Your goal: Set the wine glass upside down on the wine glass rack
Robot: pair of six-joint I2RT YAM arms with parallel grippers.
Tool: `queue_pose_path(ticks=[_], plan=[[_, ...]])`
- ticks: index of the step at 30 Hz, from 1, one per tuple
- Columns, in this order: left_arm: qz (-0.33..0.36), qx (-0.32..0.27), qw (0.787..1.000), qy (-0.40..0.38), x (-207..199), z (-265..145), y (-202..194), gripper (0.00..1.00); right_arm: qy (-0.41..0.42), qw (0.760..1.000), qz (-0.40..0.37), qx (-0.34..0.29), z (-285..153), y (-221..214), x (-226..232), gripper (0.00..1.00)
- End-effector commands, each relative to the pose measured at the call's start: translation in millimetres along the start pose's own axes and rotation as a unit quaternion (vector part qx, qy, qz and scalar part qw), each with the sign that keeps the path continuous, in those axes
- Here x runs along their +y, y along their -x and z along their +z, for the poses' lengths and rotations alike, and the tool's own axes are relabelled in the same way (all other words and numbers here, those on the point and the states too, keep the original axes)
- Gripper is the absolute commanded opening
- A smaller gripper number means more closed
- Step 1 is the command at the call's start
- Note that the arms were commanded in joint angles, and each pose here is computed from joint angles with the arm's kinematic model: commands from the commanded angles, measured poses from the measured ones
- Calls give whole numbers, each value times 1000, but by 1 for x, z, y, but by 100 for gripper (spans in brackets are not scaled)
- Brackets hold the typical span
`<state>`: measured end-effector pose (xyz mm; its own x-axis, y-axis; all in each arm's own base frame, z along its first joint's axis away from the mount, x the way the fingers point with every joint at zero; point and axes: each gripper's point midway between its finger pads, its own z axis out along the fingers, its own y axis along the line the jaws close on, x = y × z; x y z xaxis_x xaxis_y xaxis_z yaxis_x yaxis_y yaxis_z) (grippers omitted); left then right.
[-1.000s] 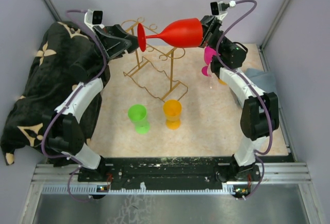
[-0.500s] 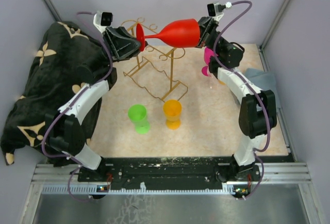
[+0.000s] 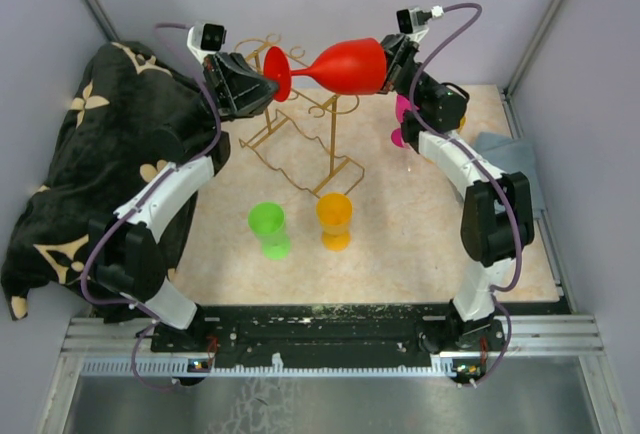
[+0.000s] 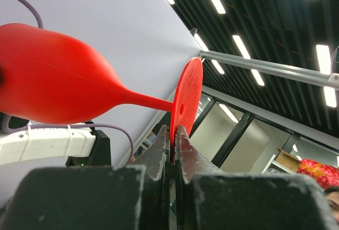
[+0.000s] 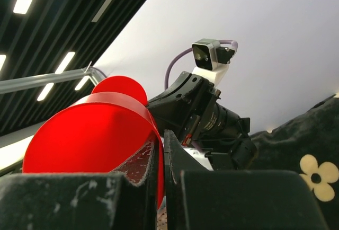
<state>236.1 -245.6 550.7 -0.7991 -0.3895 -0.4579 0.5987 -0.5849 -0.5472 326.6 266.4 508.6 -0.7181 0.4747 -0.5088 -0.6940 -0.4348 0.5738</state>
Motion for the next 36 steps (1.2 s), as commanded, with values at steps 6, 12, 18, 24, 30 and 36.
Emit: queue_pose_path(ticks=[6, 12, 18, 24, 30, 36], plan=[[127, 37, 987, -93, -53, -5, -14, 0, 59, 995, -78, 12, 5, -6, 41, 37], [152, 43, 983, -91, -70, -7, -7, 0, 40, 995, -90, 0, -1, 2, 39, 43], [175, 18, 984, -35, -73, -20, 24, 0, -15, 993, -113, -9, -18, 8, 32, 44], [198, -10, 980, 6, -66, -39, 47, 0, -53, 987, -150, 8, -22, 1, 40, 44], [230, -19, 972, 47, -59, -49, 66, 0, -89, 981, -172, 22, -23, -3, 41, 44], [261, -30, 960, 93, -52, -64, 90, 0, -133, 972, -193, 26, -29, -7, 36, 45]])
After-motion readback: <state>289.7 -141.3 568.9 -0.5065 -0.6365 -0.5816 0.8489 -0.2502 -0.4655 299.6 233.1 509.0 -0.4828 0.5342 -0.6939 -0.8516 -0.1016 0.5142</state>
